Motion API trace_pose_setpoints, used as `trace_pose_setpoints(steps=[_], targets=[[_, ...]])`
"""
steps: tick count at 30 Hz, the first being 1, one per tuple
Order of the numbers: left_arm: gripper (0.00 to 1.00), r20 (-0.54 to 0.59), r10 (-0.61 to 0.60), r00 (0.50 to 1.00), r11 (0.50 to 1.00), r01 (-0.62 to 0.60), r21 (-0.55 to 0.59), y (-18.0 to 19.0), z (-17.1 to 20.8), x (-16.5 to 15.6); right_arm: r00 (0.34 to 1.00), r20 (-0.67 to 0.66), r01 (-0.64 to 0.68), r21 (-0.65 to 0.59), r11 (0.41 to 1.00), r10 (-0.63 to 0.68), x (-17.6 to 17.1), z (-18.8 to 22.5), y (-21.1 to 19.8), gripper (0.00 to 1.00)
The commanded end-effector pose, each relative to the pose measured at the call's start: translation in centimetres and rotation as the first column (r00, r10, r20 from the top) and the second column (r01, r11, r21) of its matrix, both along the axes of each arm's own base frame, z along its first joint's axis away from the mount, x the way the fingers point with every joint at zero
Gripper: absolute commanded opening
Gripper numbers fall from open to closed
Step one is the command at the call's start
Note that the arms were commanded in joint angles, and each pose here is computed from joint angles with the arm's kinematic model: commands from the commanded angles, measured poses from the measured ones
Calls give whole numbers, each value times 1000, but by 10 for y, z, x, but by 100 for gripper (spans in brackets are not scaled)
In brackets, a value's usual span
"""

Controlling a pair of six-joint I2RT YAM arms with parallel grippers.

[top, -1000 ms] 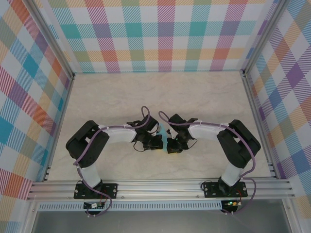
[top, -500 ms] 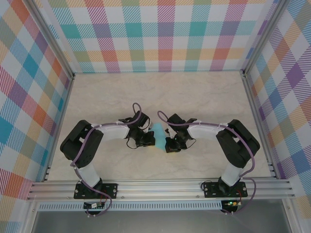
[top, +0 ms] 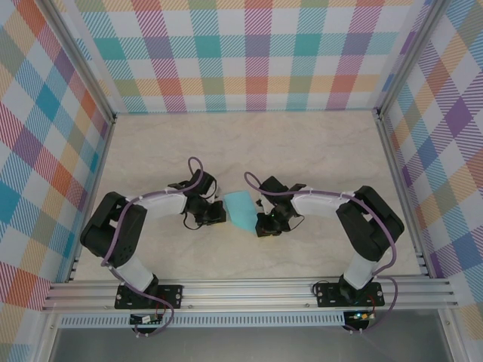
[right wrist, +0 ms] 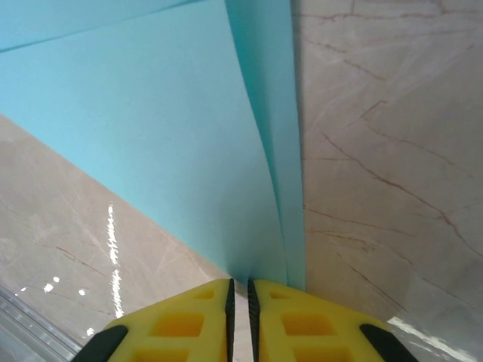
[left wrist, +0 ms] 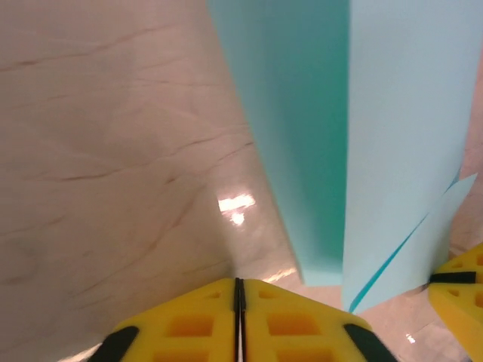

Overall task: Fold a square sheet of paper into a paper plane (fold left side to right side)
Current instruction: Third fold the triangle at the center of the table.

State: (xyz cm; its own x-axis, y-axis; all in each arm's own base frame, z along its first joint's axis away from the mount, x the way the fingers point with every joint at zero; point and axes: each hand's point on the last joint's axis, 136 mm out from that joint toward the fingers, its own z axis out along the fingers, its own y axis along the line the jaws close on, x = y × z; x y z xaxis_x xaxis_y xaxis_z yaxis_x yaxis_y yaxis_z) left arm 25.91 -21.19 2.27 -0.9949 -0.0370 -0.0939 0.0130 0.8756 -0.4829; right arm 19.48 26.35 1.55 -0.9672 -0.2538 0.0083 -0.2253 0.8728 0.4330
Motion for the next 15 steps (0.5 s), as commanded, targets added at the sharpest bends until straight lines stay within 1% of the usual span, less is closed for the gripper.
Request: trace_pose_setpoints(steps=[1,5,6,7,9,11,15], targets=[[17,37,40,999,999,-40,0,12,21,1,994,103,-39,-1,999,39,11,22,-1,20],[29,72,86,994,990,-77,-122,-2,45,7,969,241,-56,21,998,50,21,52,-2,32],[31,60,98,993,985,-88,-147,-5,48,6,961,272,-65,25,998,55,21,57,-2,35],[33,78,109,991,979,-93,-181,-10,53,12,953,297,-69,21,997,60,20,59,-4,37],[34,66,144,987,971,-128,-201,-12,56,15,929,359,-91,0,996,85,19,64,-5,41],[35,58,185,981,965,-171,-199,-10,56,19,899,421,-112,-47,993,121,17,68,-5,44],[41,26,267,963,935,-252,-251,-14,54,25,824,522,-189,-112,976,219,12,79,11,49]])
